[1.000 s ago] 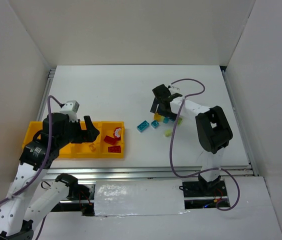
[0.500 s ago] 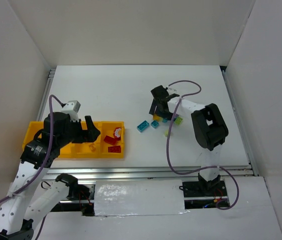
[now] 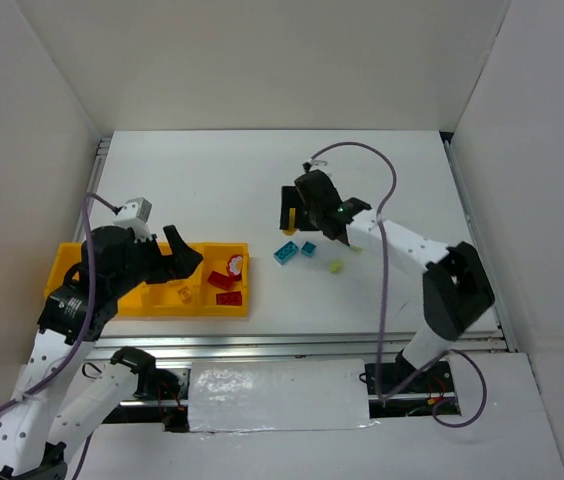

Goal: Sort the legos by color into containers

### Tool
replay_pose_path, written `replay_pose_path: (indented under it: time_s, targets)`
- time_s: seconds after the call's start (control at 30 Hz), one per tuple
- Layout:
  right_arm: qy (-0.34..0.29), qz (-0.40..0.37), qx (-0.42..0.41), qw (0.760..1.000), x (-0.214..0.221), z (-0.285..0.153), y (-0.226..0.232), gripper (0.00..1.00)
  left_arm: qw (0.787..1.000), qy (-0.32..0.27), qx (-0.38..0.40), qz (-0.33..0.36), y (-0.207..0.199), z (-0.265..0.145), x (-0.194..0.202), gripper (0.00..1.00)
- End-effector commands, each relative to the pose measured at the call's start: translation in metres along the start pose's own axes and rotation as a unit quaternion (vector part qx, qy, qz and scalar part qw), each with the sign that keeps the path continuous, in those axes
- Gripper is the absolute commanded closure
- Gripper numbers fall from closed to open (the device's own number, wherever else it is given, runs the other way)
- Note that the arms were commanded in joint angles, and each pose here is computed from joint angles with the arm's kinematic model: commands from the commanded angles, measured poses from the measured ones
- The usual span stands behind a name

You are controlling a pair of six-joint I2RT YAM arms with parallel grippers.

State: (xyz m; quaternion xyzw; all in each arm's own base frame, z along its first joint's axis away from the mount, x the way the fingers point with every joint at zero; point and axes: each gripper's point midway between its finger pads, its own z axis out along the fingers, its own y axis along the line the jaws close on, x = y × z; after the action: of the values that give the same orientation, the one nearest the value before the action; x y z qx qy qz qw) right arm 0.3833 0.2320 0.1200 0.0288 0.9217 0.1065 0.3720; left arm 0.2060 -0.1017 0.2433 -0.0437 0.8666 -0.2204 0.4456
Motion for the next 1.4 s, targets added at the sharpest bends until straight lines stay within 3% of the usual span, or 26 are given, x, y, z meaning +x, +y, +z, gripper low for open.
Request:
replay_pose_path:
  time_s: [0.0, 0.03, 0.1, 0.13, 0.17, 0.23, 0.27, 0.33, 0.37, 0.5, 0.93, 1.17, 1.33, 1.37]
  targets:
    - [-0.081, -0.106, -0.130, 0.982, -0.017, -0.072, 0.060, 0.75, 0.995, -0.038, 0.050, -0.081, -0.025, 0.000, -0.018, 0.00]
    - [-0.070, -0.138, -0.159, 0.975, 0.010, -0.083, 0.071, 0.75, 0.992, -0.045, 0.057, -0.099, -0.029, 0.001, -0.023, 0.01]
    - [-0.108, -0.174, -0.228, 0.952, 0.012, -0.124, 0.090, 0.76, 0.985, -0.039, 0.084, -0.145, -0.041, 0.000, -0.024, 0.00]
    - [-0.099, -0.193, -0.251, 0.943, 0.033, -0.132, 0.092, 0.77, 0.982, -0.042, 0.101, -0.154, -0.048, 0.001, -0.028, 0.00]
    - [-0.137, -0.199, -0.292, 0.925, 0.025, -0.160, 0.101, 0.78, 0.976, -0.025, 0.125, -0.174, -0.058, 0.000, -0.025, 0.01]
    - [-0.136, -0.222, -0.353, 0.899, 0.047, -0.180, 0.107, 0.79, 0.966, -0.017, 0.175, -0.190, -0.077, 0.001, -0.030, 0.02]
    - [-0.164, -0.230, -0.382, 0.880, 0.044, -0.204, 0.114, 0.79, 0.958, 0.025, 0.215, -0.191, -0.090, 0.003, -0.016, 0.02]
    - [-0.169, -0.248, -0.412, 0.861, 0.053, -0.220, 0.120, 0.79, 0.941, 0.057, 0.274, -0.190, -0.108, 0.002, -0.009, 0.02]
    - [-0.173, -0.261, -0.419, 0.852, 0.056, -0.228, 0.122, 0.79, 0.923, 0.087, 0.320, -0.194, -0.120, 0.003, -0.002, 0.02]
    - [-0.178, -0.268, -0.401, 0.858, 0.047, -0.232, 0.126, 0.79, 0.902, 0.124, 0.365, -0.197, -0.130, 0.004, 0.015, 0.03]
    - [-0.164, -0.286, -0.367, 0.870, 0.044, -0.226, 0.153, 0.77, 0.901, 0.129, 0.380, -0.165, -0.141, 0.005, 0.025, 0.06]
    - [-0.183, -0.265, -0.374, 0.870, 0.033, -0.238, 0.164, 0.73, 0.900, 0.143, 0.378, -0.163, -0.139, 0.013, 0.037, 0.24]
    - [-0.163, -0.265, -0.390, 0.867, 0.041, -0.238, 0.176, 0.67, 0.900, 0.135, 0.390, -0.140, -0.142, 0.011, 0.034, 0.55]
    - [-0.160, -0.266, -0.394, 0.865, 0.044, -0.239, 0.178, 0.65, 0.902, 0.129, 0.392, -0.128, -0.142, 0.010, 0.033, 0.71]
